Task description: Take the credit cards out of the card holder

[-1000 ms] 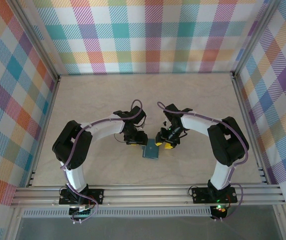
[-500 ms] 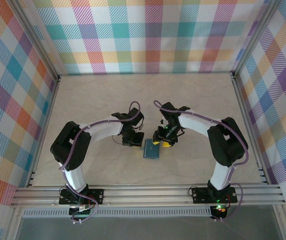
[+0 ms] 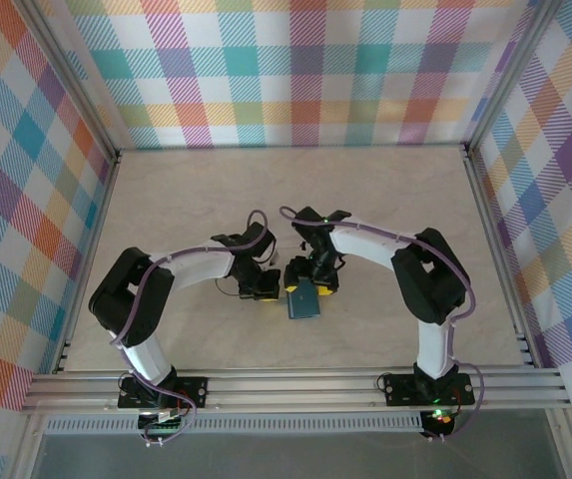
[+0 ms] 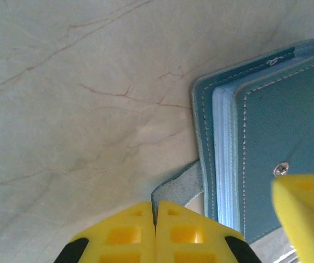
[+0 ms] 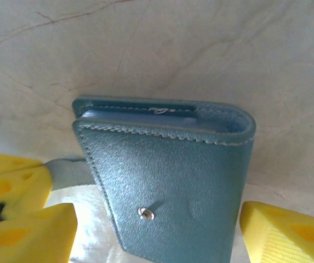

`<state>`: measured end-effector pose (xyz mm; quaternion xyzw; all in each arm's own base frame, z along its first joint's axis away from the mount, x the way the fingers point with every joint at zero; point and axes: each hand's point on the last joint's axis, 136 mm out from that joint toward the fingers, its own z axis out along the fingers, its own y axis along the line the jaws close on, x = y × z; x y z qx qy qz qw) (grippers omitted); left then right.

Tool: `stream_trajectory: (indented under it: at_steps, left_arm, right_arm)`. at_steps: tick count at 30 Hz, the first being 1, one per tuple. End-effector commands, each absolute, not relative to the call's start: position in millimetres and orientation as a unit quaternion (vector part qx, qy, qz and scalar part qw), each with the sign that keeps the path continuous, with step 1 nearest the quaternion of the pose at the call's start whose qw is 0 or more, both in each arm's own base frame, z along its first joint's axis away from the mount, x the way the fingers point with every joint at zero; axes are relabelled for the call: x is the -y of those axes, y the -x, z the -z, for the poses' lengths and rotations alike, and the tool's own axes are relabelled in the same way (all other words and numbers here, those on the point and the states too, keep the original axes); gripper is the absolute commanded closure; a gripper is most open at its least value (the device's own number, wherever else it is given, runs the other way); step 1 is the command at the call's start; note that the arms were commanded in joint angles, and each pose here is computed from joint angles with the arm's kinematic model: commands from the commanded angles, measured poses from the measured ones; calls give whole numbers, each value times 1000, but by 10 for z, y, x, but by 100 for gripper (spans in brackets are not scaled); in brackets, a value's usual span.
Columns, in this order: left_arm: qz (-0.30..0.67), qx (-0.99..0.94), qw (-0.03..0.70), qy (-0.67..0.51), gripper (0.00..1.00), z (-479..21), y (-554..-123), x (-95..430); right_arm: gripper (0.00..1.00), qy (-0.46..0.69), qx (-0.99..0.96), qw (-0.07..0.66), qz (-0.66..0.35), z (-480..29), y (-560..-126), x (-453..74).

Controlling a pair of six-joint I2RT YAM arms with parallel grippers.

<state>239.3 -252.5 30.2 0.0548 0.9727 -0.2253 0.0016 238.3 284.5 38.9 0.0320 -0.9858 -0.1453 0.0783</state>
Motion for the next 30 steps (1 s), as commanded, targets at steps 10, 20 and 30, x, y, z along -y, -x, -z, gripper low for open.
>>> stream_trajectory:
  at_steps: [10,20,30]
  left_arm:
    - [260,-965,5,-38,100,-339,-2380,2496]
    - [263,-964,4,-37,100,-337,-2383,2490]
    - [260,-965,3,-36,100,-334,-2386,2467]
  right_arm:
    - [13,-57,994,84,36,-257,-2330,-2672]
    - [5,-63,991,86,79,-267,-2300,-2851]
    - [3,-56,993,88,59,-212,-2299,-2778]
